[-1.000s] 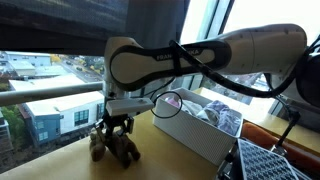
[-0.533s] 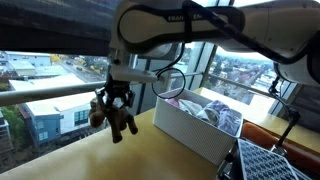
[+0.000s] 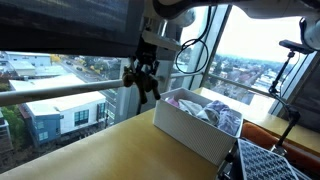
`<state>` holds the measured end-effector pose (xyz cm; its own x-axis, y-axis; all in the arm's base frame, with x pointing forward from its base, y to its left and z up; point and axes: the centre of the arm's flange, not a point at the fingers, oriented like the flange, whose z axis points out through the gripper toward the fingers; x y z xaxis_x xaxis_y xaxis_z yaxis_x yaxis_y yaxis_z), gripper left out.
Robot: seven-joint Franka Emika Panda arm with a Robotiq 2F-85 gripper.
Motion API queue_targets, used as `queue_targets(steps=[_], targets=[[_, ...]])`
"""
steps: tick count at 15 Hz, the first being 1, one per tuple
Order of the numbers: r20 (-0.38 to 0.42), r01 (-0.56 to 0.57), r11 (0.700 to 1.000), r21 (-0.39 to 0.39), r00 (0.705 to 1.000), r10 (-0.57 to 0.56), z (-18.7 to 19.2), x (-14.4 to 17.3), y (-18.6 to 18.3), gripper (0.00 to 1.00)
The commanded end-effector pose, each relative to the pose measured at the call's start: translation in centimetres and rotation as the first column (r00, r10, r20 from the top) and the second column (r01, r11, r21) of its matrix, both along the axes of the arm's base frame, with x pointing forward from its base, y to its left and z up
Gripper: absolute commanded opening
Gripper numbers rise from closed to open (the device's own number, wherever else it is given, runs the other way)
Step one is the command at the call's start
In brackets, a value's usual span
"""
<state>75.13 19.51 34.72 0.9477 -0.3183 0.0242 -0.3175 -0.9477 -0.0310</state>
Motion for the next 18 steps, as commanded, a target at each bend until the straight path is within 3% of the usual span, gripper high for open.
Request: queue_targets(steps=[1, 9, 18], targets=[[-0.002, 0.102, 0.994, -0.045, 0.995, -0.102, 2.1, -6.4, -5.5, 0.03], [-0.077, 0.310, 0.943, -0.122, 0.944, -0.320, -0.7, -12.5, -12.9, 0.03], [0.000, 0.534, 0.820, -0.205, 0.838, -0.545, -7.7, -21.7, -20.7, 0.03]])
